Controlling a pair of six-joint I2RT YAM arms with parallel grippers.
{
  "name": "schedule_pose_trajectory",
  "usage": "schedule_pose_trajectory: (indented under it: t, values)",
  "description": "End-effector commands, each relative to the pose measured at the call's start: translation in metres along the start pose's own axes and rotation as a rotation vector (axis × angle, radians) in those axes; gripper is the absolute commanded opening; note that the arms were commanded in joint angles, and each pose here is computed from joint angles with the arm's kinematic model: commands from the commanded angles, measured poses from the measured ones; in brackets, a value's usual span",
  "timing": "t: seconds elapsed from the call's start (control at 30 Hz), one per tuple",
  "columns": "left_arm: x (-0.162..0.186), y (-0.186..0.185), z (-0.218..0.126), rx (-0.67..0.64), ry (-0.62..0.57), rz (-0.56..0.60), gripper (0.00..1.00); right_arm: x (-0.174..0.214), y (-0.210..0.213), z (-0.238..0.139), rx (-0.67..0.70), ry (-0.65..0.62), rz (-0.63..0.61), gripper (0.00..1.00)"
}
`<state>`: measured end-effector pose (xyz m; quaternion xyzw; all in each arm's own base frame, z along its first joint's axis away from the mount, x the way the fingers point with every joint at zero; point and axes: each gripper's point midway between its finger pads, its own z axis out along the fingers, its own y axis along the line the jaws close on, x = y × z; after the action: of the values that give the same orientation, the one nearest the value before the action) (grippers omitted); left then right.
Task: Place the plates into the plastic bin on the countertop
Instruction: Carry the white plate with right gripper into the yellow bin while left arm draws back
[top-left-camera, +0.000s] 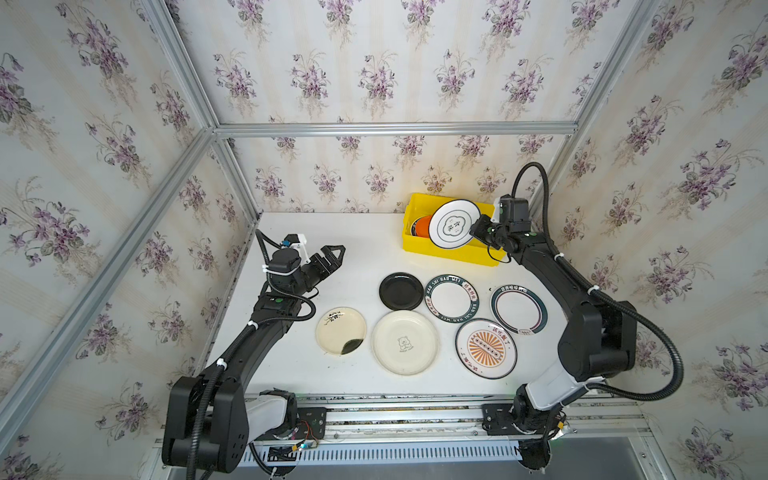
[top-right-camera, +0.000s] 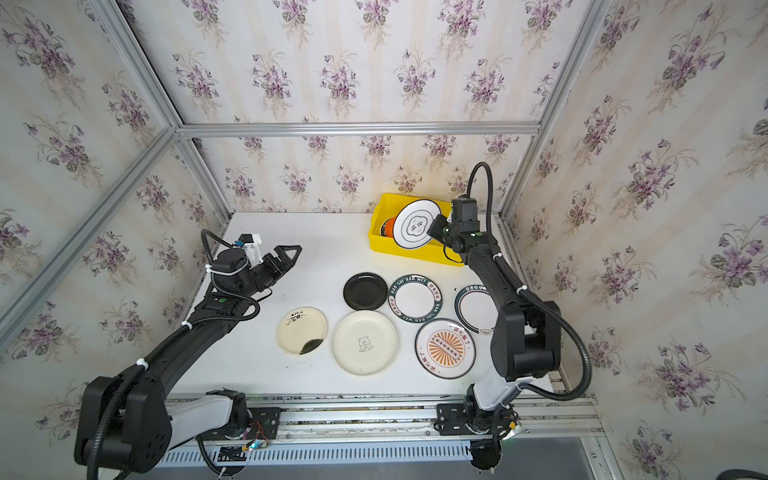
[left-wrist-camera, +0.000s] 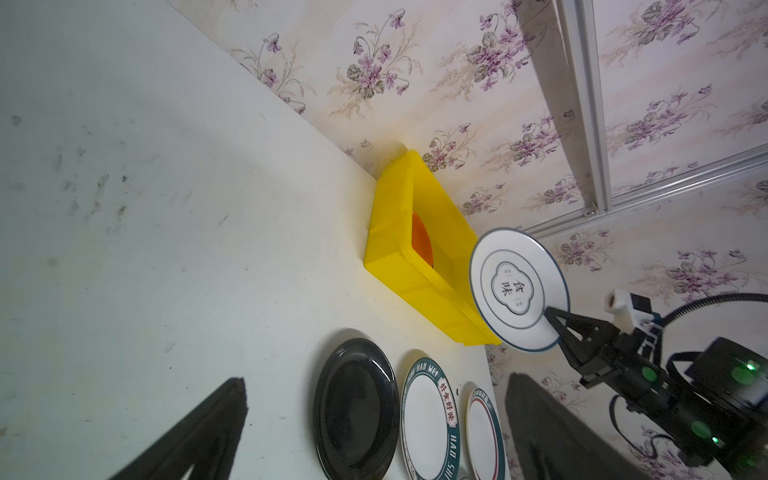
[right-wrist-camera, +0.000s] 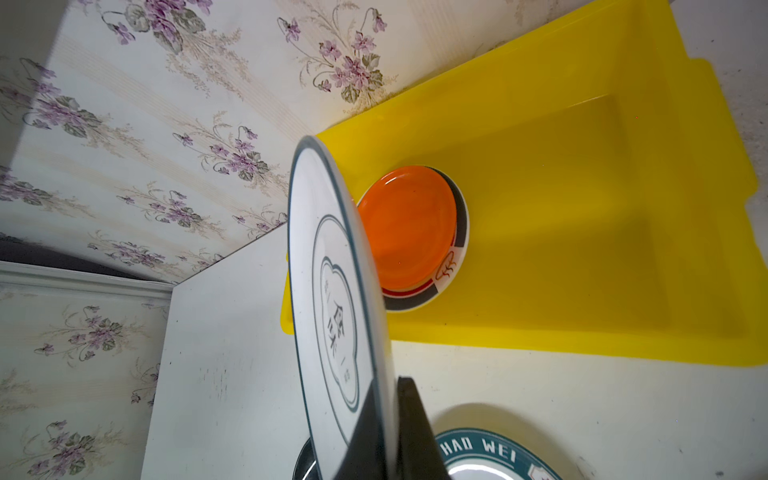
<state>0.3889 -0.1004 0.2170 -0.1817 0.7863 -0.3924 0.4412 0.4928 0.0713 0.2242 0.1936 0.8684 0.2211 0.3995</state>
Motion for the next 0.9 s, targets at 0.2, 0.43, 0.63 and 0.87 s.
schedule_pose_trajectory:
  t: [0.2, 0.43, 0.63, 0.87]
  values:
    - [-0.002, -0.026, 0.009, 0.188, 0.04, 0.041, 0.99, -0.04, 0.003, 0.063, 0.023, -0.06, 0.017, 0.0]
    - [0.002, -0.025, 0.009, 0.194, 0.054, 0.058, 0.99, -0.042, -0.01, 0.112, 0.064, -0.033, 0.037, 0.0]
    - [0.003, -0.026, 0.009, 0.203, 0.057, 0.049, 0.99, -0.034, -0.024, 0.135, 0.098, -0.03, 0.081, 0.0]
    - [0.002, -0.029, 0.007, 0.216, 0.054, 0.049, 0.99, -0.017, -0.029, 0.154, 0.086, 0.019, 0.103, 0.0]
